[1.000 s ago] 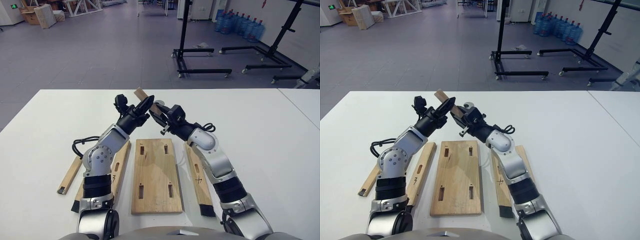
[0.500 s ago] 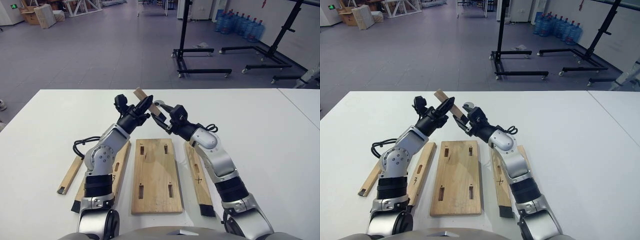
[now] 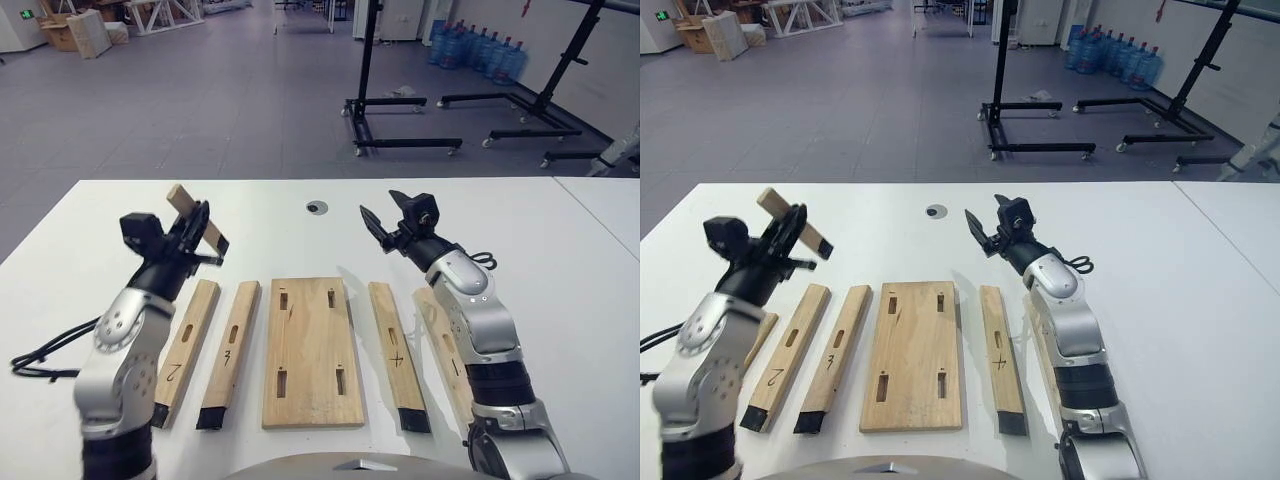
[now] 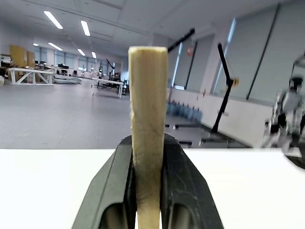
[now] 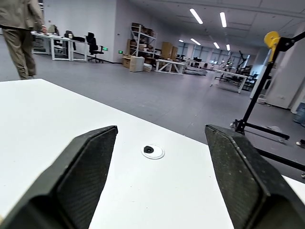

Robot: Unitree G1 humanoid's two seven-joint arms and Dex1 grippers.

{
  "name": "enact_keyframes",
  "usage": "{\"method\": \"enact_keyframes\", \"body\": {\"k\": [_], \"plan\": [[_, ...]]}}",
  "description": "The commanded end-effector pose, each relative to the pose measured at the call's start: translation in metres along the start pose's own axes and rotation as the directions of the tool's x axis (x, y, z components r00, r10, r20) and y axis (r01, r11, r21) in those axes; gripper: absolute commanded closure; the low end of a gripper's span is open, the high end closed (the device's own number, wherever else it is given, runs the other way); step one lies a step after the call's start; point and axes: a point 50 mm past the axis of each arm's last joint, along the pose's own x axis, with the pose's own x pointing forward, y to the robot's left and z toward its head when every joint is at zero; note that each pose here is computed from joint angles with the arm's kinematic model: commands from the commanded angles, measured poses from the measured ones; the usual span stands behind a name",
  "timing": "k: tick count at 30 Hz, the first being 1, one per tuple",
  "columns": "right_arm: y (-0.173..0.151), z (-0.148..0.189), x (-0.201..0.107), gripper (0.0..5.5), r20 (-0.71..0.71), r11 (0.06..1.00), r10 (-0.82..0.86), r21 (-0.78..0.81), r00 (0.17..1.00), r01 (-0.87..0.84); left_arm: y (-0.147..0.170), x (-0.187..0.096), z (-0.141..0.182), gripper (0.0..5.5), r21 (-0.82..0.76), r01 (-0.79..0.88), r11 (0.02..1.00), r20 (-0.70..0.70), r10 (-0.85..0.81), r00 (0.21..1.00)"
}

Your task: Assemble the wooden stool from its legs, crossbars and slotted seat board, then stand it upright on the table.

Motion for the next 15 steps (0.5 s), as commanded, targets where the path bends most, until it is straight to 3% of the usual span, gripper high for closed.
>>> {"method": "enact_keyframes", "body": {"k": [1,9,15], "plan": [[-0.004,-0.008,-0.010,2.15,-0.038,0.998,-0.064,-0.007,0.997,0.064,0.006,-0.023,0.004,5.12,0.039,-0.002,0.999,-0.074,0.005,0.997],[0.009,-0.012,-0.007,2.15,-0.044,0.997,-0.075,-0.021,0.996,0.074,0.015,-0.064,-0.039,5.12,0.004,-0.150,0.989,-0.245,0.146,0.958],[0.009,-0.016,-0.015,2.15,-0.067,0.996,-0.086,-0.029,0.994,0.084,0.018,-0.077,-0.046,5.12,0.084,-0.188,0.979,-0.251,0.203,0.946]]}}
